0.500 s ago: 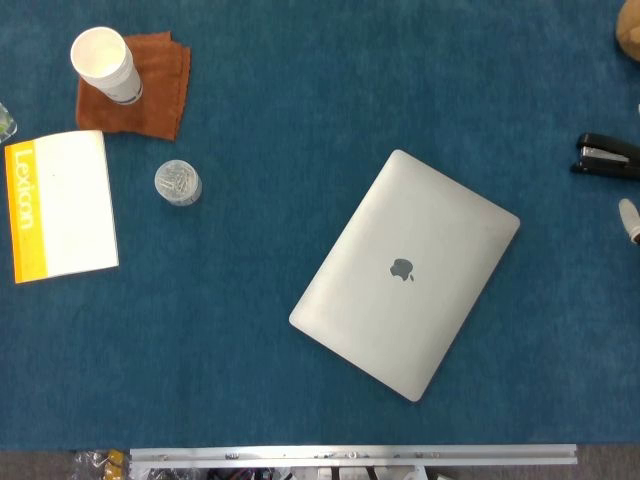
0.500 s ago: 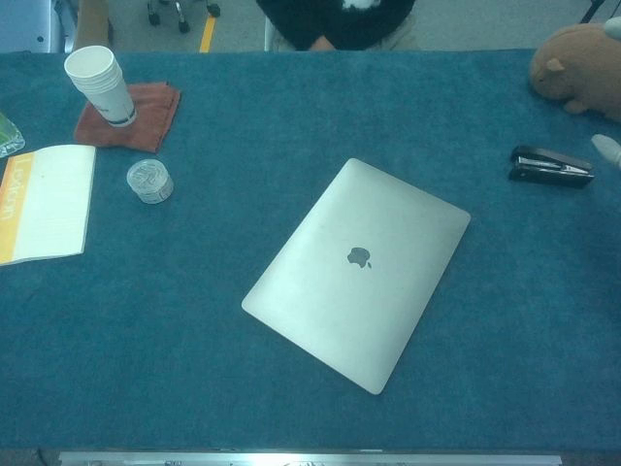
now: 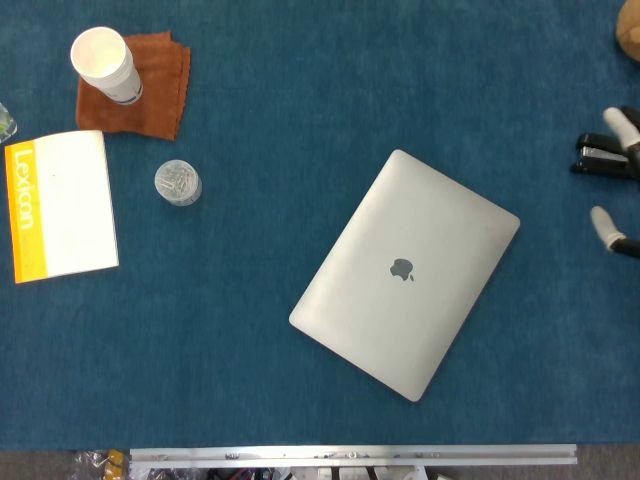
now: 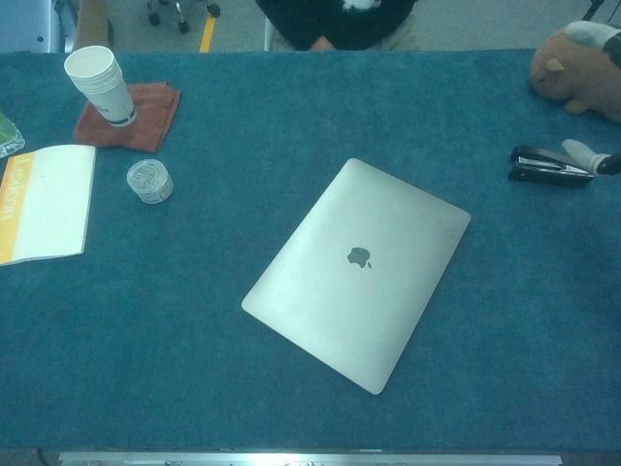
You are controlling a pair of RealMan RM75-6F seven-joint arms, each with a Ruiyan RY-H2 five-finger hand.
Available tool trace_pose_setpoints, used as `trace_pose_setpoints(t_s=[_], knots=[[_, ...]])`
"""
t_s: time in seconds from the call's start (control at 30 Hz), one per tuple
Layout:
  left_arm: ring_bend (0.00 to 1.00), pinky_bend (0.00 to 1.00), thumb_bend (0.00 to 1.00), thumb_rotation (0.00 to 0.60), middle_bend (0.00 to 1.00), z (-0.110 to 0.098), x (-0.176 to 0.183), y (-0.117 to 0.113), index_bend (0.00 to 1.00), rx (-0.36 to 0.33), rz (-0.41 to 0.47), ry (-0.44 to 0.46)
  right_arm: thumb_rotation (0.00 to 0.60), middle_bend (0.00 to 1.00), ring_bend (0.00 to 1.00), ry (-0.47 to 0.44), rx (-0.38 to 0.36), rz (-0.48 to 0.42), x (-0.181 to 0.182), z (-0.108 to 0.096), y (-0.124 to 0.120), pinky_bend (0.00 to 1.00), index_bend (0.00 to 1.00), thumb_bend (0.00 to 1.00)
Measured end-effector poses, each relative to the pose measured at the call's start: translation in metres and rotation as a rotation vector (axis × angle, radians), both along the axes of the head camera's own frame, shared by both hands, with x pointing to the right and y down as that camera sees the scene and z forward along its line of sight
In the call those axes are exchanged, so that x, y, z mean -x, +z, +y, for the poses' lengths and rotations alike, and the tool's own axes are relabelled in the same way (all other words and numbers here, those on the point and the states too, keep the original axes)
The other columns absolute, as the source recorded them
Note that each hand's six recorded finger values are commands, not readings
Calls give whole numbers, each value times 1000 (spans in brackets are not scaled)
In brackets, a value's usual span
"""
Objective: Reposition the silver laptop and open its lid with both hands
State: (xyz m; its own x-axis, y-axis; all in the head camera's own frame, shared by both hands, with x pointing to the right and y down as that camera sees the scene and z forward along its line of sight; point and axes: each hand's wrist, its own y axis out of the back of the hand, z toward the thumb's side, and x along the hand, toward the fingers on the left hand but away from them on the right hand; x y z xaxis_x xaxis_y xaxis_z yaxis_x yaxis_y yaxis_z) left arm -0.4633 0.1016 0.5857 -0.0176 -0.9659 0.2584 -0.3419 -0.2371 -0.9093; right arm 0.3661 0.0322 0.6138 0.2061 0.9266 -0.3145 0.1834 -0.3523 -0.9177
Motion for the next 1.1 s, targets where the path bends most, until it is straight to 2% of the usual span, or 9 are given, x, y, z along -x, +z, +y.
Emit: trace_pose_setpoints(t_s=[0.23, 0.43, 0.67, 1.1], knots=[[17, 69, 383, 600, 96, -4, -2, -6, 128, -7, -7, 15, 600, 49, 37, -169, 61, -22, 42, 4, 9, 103, 0, 102], [17, 69, 384, 600, 96, -2, 2, -8, 128, -5, -3, 3, 600, 50, 34, -334, 147, -43, 84, 20, 28, 103, 0, 7], [17, 69, 383, 600, 95, 1, 8, -12, 128, -3, -17, -7, 600, 49, 24, -492, 212, -63, 125, 49, 50, 103, 0, 0], [17, 69, 384, 600, 93, 7, 14, -12, 128, 3, -23, -25, 600, 40, 15, -644, 300, -3, 144, 92, 89, 103, 0, 0]])
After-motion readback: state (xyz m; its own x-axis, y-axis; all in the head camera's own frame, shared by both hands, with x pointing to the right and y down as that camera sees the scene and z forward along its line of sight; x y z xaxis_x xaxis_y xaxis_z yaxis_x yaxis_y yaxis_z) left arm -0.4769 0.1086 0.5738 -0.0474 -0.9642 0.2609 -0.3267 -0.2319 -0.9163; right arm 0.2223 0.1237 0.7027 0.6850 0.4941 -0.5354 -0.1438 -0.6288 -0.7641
